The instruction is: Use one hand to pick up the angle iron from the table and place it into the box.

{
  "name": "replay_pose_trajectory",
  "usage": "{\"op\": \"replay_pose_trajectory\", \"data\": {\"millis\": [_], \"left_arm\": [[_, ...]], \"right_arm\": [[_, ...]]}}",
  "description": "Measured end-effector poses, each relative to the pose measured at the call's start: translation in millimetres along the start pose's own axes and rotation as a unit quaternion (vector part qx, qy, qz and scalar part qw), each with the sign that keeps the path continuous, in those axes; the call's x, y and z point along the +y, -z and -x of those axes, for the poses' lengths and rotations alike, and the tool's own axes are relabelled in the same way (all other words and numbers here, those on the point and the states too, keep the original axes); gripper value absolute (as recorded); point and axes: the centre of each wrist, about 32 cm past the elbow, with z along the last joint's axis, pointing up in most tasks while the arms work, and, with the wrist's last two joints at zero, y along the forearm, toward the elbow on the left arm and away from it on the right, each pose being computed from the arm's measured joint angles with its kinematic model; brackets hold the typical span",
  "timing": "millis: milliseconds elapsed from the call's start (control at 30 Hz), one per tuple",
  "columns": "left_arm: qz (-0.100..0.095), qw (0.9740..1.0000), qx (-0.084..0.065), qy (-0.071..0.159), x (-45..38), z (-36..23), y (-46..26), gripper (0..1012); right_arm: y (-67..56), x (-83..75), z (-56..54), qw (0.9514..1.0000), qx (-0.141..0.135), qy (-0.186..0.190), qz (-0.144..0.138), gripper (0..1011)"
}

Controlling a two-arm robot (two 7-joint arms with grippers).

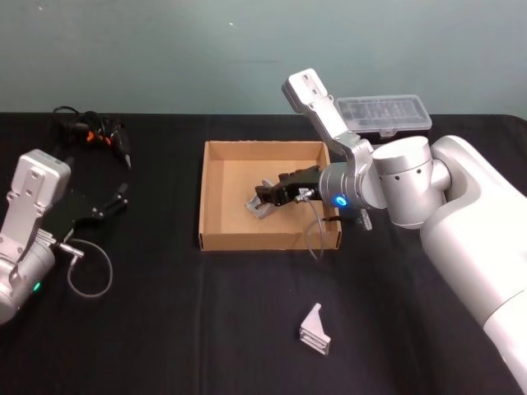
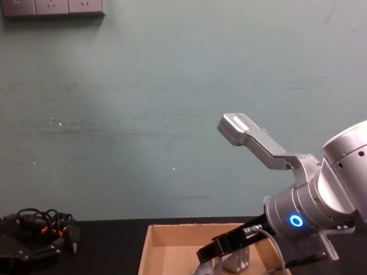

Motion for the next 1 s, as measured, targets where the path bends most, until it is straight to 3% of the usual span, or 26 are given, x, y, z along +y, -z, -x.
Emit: {"op": "replay_pose_trajectory", "data": {"millis": [433, 533, 767, 1000], "left_arm": [[0.0, 1.0, 0.0, 0.0, 0.0, 0.0, 0.0, 1011], [0.0, 1.0, 0.0, 0.0, 0.0, 0.0, 0.0, 1011], [0.0, 1.0, 0.0, 0.0, 0.0, 0.0, 0.0, 1011], [0.0, 1.0, 0.0, 0.0, 0.0, 0.0, 0.0, 1012]], "right_arm": [[0.2, -0.2, 0.0, 1.0, 0.0, 0.001, 0.0, 909], [5.1, -5.7, 0.2, 0.9999, -0.004, -0.004, -0.012, 998], [14.2, -20.5, 0.1, 0.9991, -0.012, -0.013, -0.039, 1002], [26.7, -52.4, 4.0, 0.9965, -0.021, -0.039, -0.071, 1002]]}}
